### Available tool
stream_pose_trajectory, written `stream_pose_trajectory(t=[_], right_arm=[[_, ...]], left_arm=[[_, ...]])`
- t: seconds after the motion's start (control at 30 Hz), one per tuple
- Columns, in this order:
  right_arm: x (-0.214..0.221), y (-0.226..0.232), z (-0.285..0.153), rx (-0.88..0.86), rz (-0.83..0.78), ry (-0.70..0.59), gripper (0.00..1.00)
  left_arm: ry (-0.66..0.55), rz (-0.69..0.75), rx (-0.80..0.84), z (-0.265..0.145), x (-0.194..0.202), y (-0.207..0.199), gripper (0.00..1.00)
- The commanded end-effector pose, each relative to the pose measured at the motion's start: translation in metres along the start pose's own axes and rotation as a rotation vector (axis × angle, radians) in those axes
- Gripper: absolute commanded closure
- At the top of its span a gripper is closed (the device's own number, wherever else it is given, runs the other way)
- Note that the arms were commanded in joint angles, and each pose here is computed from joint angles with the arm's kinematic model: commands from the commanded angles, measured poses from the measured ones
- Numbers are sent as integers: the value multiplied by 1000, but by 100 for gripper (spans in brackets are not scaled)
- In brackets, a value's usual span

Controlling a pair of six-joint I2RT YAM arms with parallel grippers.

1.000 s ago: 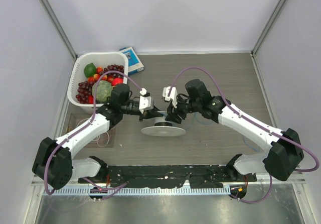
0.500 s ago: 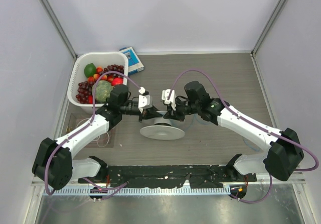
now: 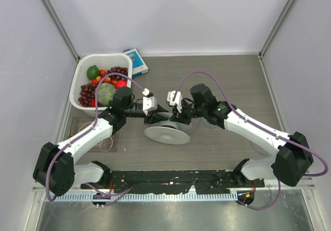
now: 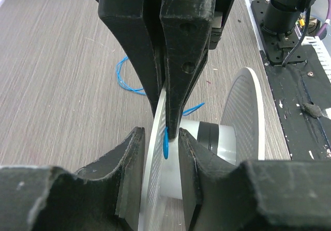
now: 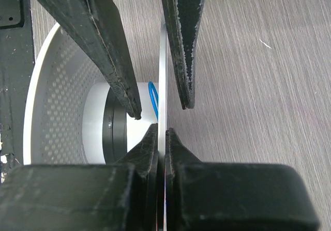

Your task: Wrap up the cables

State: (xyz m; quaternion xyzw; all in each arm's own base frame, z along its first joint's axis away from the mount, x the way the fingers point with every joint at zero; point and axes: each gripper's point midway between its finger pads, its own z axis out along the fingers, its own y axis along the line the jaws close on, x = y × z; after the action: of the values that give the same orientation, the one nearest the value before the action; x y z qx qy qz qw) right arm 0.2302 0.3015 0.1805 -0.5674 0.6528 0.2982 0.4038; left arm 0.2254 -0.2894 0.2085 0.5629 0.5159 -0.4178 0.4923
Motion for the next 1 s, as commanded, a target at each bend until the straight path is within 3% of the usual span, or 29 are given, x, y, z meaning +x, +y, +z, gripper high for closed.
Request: stream_pose_trajectory(t=[0.0, 0.2, 0.57, 0.97], right_arm=[[-23, -8, -3, 29, -22, -70, 100], [-25, -7, -3, 25, -24, -72, 99], [-25, -6, -3, 7, -57, -74, 99], [-24, -5, -2, -2, -61, -71, 99]], left_arm=[[-46, 67, -5, 2, -20, 6, 66], [-25, 56, -4, 4, -9, 7, 65], [2, 70, 44, 8, 0, 4, 74], [-7, 31, 56, 11, -3, 3, 73]])
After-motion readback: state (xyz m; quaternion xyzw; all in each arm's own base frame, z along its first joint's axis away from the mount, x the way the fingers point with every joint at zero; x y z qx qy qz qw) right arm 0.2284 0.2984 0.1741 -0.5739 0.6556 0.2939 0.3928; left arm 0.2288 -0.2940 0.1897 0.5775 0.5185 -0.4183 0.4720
